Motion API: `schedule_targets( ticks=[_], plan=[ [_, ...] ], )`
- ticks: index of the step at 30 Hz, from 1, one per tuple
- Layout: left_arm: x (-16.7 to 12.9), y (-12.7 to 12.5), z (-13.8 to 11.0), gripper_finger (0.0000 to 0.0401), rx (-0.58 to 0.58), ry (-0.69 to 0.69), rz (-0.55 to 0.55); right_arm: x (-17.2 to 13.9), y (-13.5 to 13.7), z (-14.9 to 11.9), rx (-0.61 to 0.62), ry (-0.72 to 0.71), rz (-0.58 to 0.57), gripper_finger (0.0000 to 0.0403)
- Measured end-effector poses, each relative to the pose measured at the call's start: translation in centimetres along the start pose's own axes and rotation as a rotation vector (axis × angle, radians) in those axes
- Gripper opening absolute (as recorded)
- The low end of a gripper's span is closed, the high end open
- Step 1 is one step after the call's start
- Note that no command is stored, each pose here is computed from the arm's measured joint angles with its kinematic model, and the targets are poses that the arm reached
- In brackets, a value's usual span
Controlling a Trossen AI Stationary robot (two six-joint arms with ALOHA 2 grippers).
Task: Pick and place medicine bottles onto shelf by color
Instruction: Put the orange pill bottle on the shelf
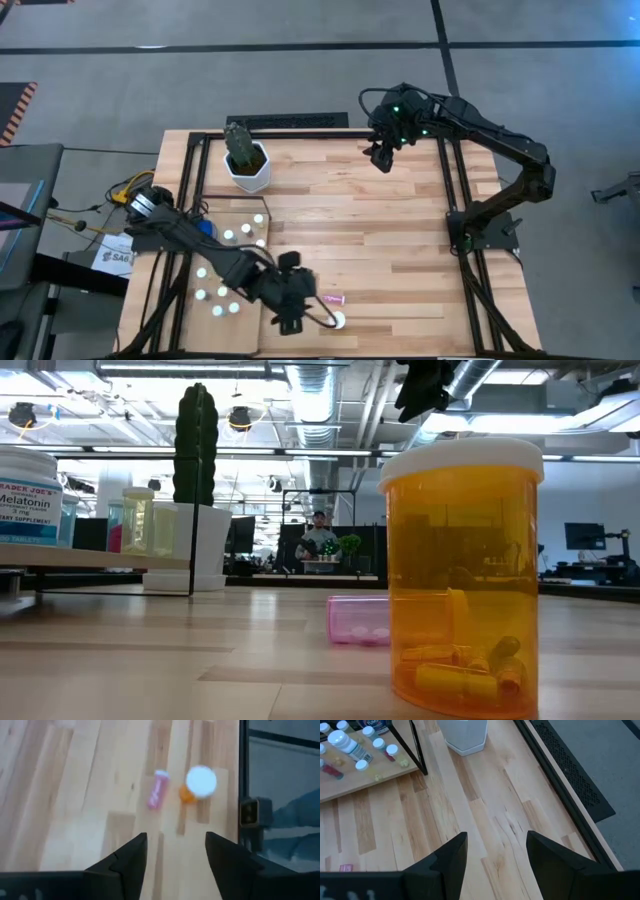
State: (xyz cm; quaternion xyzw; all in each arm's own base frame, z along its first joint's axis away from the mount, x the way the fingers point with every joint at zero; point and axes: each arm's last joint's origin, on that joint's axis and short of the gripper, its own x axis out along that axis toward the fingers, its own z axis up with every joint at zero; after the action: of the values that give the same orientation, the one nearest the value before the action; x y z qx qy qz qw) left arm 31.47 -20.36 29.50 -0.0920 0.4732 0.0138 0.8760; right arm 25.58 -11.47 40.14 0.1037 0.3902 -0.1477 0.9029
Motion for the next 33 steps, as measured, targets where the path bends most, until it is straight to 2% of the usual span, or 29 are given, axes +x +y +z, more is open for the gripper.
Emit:
schedule_targets(
  ticks=[6, 11, 19, 22, 28, 33],
  plan=[
    [3.5, -0.3, 1.7, 0.0242, 0.149, -0.090, -0.043, 0.0, 0.0, 0.0, 0.000, -0.002, 0.000, 0.0224],
    [6.4, -1.1, 1.9, 0.0273, 0.312, -0.132, -0.052, 0.0, 0.0, 0.0, 0.000, -0.004, 0.000, 0.0224],
    [8.9, -1.3, 2.0, 0.0291, 0.468, -0.157, -0.034, 0.0, 0.0, 0.3, -0.003, -0.026, 0.000, 0.0224],
    [10.4, -1.5, 1.7, 0.0295, 0.478, -0.139, -0.084, 0.0, 0.0, 0.3, -0.003, -0.026, 0.000, 0.0224],
    [11.6, -1.7, 1.4, 0.0298, 0.567, -0.132, -0.099, 0.0, 0.0, 0.3, -0.004, -0.034, 0.000, 0.0224],
    [12.7, -2.0, 1.2, 0.0298, 0.582, -0.131, -0.133, 0.0, 0.0, 0.4, -0.004, -0.042, -0.001, 0.0224]
  ],
)
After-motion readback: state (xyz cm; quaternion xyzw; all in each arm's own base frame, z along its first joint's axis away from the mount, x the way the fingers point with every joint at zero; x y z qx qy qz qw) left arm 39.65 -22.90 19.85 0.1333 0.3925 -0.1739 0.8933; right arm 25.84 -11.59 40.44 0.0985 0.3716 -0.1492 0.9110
